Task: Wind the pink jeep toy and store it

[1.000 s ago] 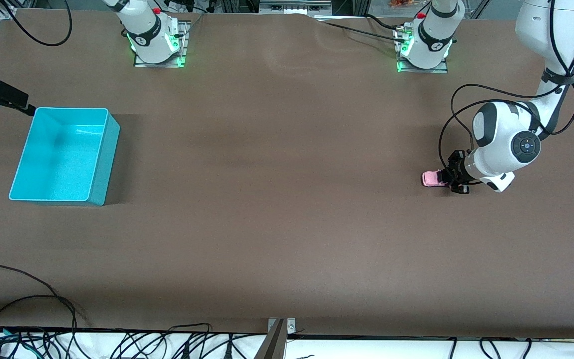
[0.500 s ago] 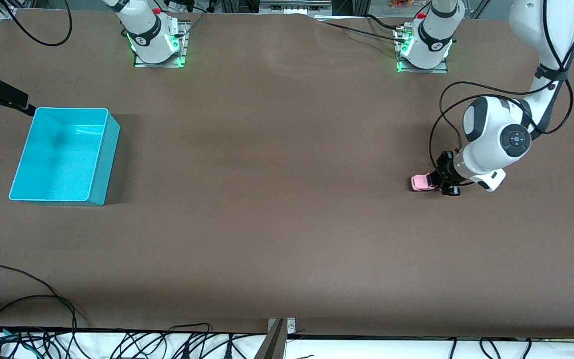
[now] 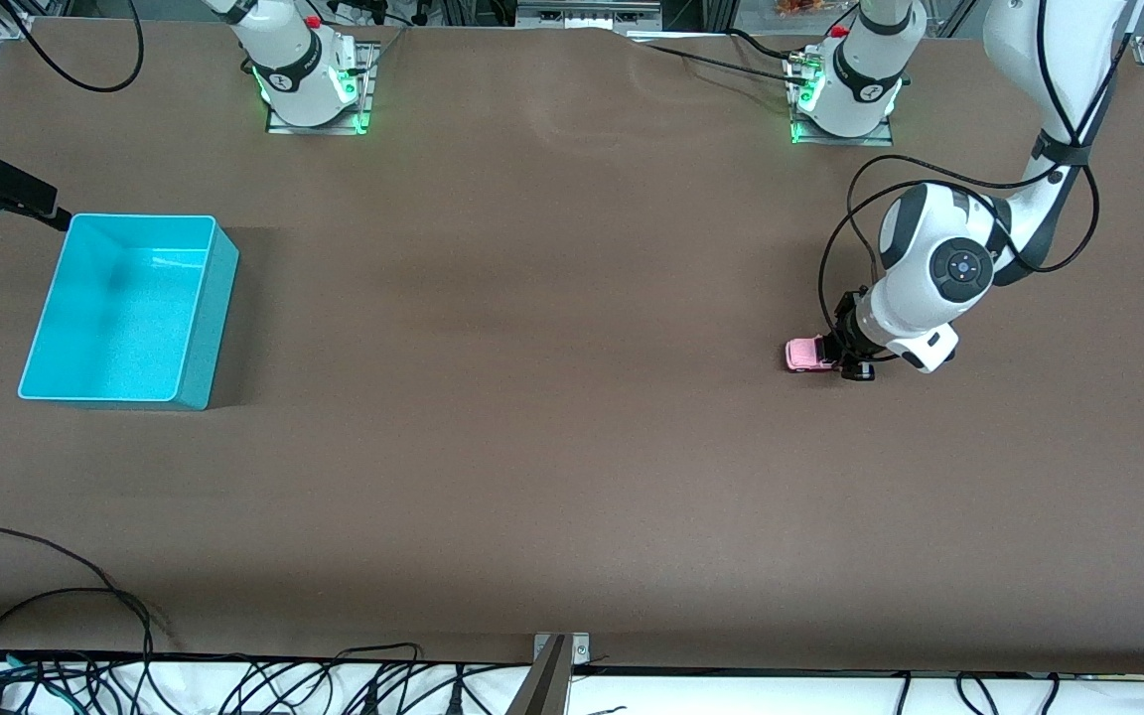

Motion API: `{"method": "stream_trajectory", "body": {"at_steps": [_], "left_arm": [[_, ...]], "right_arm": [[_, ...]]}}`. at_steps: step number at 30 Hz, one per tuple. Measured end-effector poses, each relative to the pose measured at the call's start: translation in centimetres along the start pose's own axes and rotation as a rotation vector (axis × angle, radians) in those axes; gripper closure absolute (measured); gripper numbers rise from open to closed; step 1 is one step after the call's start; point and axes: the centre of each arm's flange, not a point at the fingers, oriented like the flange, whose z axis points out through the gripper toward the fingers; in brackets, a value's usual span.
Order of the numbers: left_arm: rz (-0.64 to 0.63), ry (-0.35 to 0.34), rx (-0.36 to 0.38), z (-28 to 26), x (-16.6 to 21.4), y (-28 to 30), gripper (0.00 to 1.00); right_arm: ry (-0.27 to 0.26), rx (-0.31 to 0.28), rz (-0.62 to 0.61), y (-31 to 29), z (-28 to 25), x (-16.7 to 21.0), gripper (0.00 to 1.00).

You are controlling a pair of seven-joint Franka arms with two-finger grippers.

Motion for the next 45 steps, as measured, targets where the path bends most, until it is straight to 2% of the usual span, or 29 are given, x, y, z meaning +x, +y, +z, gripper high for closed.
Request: {"method": "stream_trajectory", "body": {"at_steps": [10,25,37,45], "left_arm": [[-0.009,-0.027,-0.023,1.4,-1.8,-0.1,0.5],[-0.022,-0.037,-0.022,2.6,-1.8,-0.1,0.5],[-0.043,-0.035,-0.019,2.6,-0.5,0.2,0.5],[-0.035,0.003,-0.018,2.5,2.0,0.5,0.5]], "right_arm": [[0.0,0.0,0.0,0.0,0.0,0.0,0.0],[0.0,0.0,0.0,0.0,0.0,0.0,0.0],[0.0,0.0,0.0,0.0,0.0,0.0,0.0],[0.0,0.0,0.0,0.0,0.0,0.0,0.0]]}}
